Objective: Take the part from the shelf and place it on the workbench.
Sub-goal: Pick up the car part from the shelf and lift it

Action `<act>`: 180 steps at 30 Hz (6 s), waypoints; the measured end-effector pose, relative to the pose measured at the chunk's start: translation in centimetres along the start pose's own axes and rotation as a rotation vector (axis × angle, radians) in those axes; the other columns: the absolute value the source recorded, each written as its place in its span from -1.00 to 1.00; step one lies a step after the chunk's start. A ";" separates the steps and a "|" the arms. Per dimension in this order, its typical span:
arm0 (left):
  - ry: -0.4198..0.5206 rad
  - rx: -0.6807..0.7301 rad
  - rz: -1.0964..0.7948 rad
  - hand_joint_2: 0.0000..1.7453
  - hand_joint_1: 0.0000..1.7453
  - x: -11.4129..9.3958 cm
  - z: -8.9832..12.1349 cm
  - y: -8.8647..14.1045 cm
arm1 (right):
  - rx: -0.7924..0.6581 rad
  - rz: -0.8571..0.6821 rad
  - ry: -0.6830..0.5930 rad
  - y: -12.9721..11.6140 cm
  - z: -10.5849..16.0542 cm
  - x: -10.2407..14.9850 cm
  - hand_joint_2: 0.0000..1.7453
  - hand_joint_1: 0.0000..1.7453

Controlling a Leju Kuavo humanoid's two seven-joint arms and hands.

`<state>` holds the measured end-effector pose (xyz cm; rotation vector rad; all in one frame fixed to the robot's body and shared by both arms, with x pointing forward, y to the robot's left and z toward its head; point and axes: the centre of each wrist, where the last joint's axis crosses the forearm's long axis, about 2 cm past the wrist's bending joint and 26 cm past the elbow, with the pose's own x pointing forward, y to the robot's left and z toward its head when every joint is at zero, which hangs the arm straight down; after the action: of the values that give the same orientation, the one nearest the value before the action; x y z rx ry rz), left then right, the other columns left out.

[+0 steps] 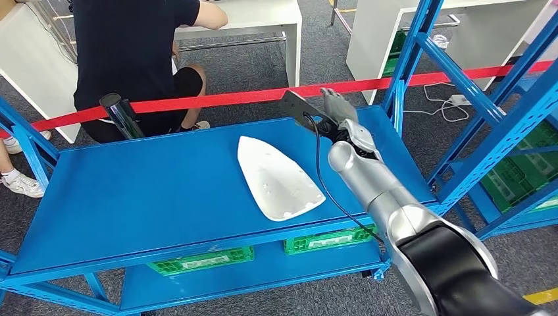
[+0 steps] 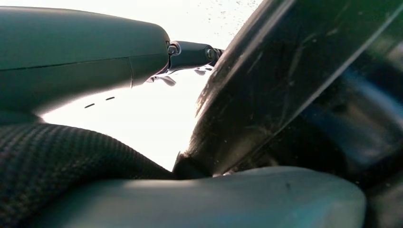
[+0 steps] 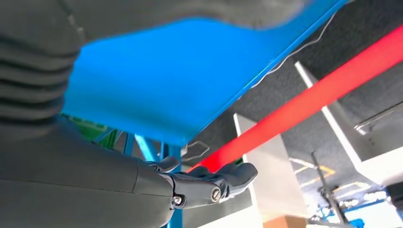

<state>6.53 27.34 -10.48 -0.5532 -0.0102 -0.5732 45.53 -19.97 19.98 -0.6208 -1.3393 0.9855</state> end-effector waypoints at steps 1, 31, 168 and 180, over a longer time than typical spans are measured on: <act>0.000 0.000 0.000 -1.00 -1.00 0.0 0.0 0.0 | 0.003 -0.007 -0.001 0.1 0.0 0.1 1.00 -1.00; -0.001 0.000 -0.004 -1.00 -1.00 0.1 0.0 0.0 | 0.150 -0.156 -0.046 1.5 0.0 1.6 1.00 -1.00; 0.014 0.008 -0.030 -1.00 -1.00 0.5 0.1 0.1 | 0.373 -0.311 0.167 8.3 2.2 0.4 1.00 -1.00; 0.009 0.008 -0.026 -1.00 -1.00 0.4 0.1 0.2 | 0.229 -0.251 0.068 6.8 1.5 2.8 1.00 -1.00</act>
<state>6.99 27.26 -10.41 -0.5436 -0.0107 -0.6005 42.34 -14.47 15.88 -0.3019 -1.1907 0.8879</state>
